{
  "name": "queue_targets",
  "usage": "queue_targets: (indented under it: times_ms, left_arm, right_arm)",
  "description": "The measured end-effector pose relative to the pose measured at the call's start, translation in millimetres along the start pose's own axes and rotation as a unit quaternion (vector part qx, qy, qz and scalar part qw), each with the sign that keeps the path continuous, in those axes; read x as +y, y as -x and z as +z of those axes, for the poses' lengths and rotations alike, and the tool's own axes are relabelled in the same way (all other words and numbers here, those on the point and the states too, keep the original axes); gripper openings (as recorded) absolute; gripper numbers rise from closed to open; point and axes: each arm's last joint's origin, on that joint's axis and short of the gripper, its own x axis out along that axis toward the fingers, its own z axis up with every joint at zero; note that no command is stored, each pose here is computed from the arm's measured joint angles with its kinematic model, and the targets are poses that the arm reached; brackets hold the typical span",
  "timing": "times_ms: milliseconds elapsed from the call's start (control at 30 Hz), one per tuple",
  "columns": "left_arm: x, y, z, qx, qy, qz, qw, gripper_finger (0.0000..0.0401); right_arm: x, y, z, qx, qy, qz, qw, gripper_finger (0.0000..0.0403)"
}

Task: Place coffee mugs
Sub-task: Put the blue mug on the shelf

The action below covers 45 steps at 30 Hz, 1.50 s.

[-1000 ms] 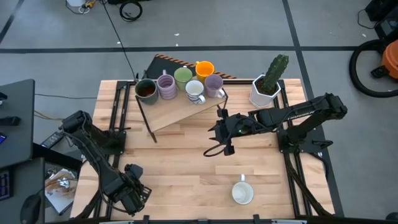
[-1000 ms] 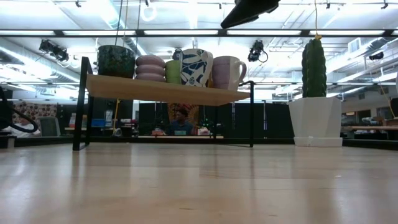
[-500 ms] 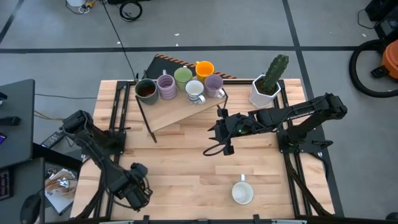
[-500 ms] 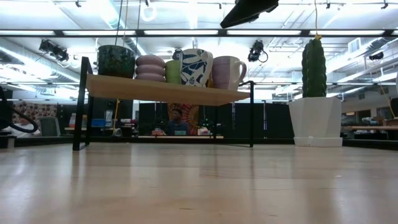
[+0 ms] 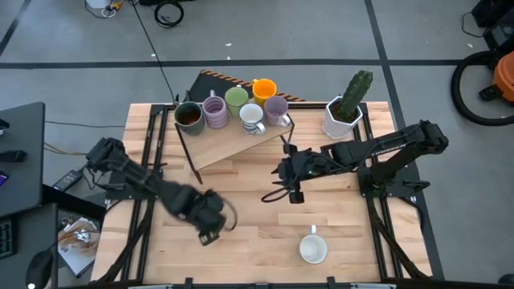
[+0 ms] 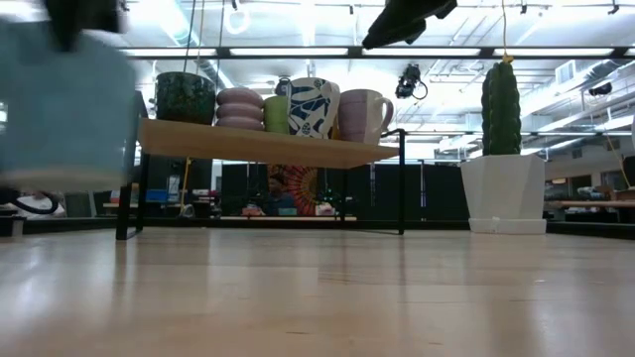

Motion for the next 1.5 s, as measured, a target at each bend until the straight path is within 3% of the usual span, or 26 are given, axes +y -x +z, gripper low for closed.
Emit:
queue_targets:
  times_ms: [333, 600, 1067, 1500]
  left_arm:
    - [31.3, 61.7, 73.1, -0.096, -0.096, -0.045, 0.990, 0.0019]
    - [66.7, 102.4, 94.6, -0.122, -0.167, 0.007, 0.978, 0.0019]
    - [140.0, 111.5, 132.1, -0.138, -0.055, 0.053, 0.987, 0.0019]
    - [161.0, 90.7, 157.1, -0.107, -0.024, 0.068, 0.992, 0.0019]
  right_arm:
    - [17.5, 3.5, -2.2, 0.009, -0.015, 0.017, 1.000, 0.0151]
    - [29.1, 6.6, -2.7, 0.006, -0.015, 0.003, 1.000, 0.0151]
    - [31.5, 7.3, -1.5, -0.002, -0.019, -0.005, 1.000, 0.0151]
    - [32.9, 7.5, -1.3, -0.003, -0.016, -0.003, 1.000, 0.0151]
